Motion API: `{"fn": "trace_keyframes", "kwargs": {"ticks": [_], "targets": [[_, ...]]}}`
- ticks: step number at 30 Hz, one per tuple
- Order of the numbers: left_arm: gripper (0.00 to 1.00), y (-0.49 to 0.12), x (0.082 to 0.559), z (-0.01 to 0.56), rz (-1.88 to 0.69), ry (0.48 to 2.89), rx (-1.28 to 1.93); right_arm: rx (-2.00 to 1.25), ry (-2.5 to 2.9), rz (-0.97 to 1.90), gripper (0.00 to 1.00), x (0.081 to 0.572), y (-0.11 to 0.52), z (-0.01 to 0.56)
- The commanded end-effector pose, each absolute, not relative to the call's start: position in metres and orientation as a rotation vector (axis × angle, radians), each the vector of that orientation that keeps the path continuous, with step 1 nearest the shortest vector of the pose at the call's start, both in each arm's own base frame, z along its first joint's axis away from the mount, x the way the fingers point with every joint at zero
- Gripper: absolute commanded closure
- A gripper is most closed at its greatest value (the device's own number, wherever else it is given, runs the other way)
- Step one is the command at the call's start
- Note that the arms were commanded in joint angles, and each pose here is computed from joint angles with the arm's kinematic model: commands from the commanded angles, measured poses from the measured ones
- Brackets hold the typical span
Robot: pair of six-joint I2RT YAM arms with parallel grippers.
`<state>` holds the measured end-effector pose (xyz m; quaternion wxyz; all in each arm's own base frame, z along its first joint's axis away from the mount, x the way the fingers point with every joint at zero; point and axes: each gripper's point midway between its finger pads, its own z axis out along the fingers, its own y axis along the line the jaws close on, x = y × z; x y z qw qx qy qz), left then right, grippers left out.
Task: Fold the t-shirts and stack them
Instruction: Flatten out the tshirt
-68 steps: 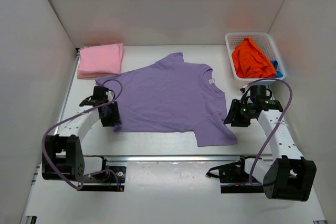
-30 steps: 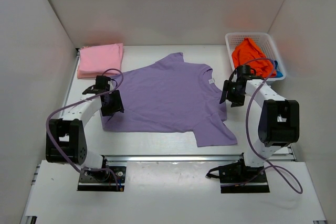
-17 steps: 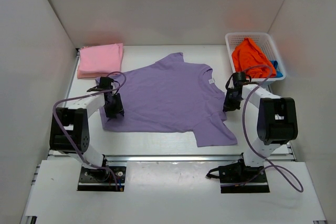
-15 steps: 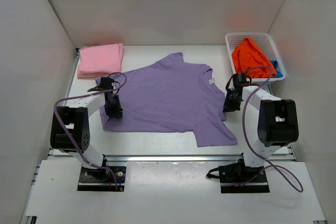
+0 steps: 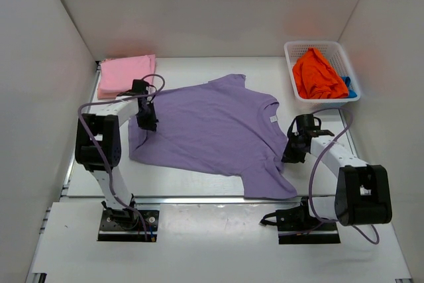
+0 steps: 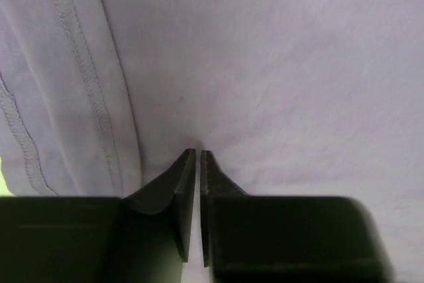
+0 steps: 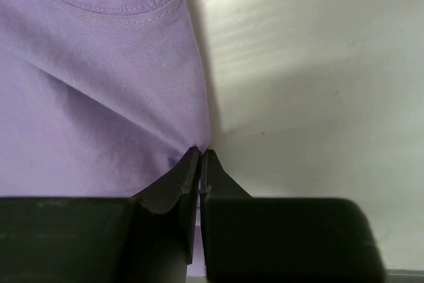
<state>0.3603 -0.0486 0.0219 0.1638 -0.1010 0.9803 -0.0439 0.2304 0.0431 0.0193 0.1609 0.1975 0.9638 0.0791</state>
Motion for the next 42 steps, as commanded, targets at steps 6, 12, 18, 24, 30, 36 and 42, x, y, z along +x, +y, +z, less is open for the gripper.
{"fn": "trace_keyframes", "kwargs": {"ticks": [6,12,18,24,30,36,42], "targets": [[0.39,-0.063,0.344,0.049,-0.237,2.710,-0.306,0.564,2.723,0.265,1.00,0.228,0.047,0.026],[0.27,-0.065,0.343,0.045,-0.251,2.722,-0.331,0.567,2.718,0.271,1.00,0.224,0.043,0.023],[0.27,-0.070,0.343,0.032,-0.243,2.758,-0.359,0.550,2.683,0.313,1.00,0.230,0.045,0.029],[0.54,-0.070,0.332,0.009,-0.228,2.815,-0.383,0.558,2.677,0.333,1.00,0.232,0.046,0.027],[0.75,-0.073,0.331,0.013,-0.248,2.805,-0.372,0.535,2.694,0.352,1.00,0.232,0.051,0.023],[0.58,-0.074,0.337,0.036,-0.264,2.772,-0.351,0.540,2.701,0.347,1.00,0.230,0.049,0.021],[0.81,-0.076,0.339,0.054,-0.292,2.738,-0.331,0.538,2.703,0.348,1.00,0.228,0.050,0.018]]}}
